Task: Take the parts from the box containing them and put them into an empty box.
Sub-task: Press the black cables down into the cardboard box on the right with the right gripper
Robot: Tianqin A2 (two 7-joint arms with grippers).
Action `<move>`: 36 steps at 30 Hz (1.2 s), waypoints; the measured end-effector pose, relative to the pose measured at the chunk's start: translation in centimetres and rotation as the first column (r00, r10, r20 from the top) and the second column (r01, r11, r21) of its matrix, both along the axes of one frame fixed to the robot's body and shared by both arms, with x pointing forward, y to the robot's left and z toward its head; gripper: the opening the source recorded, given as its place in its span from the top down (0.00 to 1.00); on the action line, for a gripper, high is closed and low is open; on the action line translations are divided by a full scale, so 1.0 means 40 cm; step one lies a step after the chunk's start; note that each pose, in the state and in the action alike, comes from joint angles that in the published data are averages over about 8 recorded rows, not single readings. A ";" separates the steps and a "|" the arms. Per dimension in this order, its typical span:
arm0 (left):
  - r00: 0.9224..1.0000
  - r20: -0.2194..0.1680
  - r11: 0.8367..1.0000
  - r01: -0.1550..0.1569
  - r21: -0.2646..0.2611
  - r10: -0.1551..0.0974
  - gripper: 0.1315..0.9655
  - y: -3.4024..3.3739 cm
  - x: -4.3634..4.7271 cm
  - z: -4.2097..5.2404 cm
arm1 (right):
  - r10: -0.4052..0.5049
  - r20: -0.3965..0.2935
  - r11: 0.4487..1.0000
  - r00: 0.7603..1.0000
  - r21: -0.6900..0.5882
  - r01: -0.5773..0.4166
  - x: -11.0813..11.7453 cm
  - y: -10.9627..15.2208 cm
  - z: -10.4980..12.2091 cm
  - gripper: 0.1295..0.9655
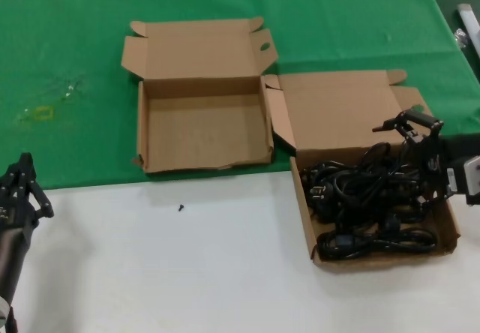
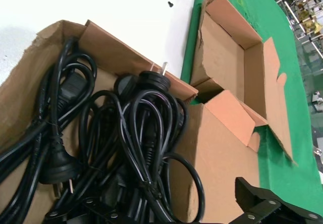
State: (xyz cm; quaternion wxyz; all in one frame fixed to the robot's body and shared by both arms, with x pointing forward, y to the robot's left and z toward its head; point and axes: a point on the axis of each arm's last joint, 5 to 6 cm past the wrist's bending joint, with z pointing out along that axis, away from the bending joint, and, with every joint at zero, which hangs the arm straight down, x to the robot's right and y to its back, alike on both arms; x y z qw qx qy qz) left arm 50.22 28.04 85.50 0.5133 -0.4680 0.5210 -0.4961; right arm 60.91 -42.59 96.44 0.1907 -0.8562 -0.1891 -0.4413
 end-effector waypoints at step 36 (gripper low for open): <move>1.000 0.000 1.000 0.000 0.000 0.000 0.99 0.000 0.000 0.000 | -0.003 -0.048 1.000 0.999 0.024 0.004 -0.018 -0.019 -0.027 0.84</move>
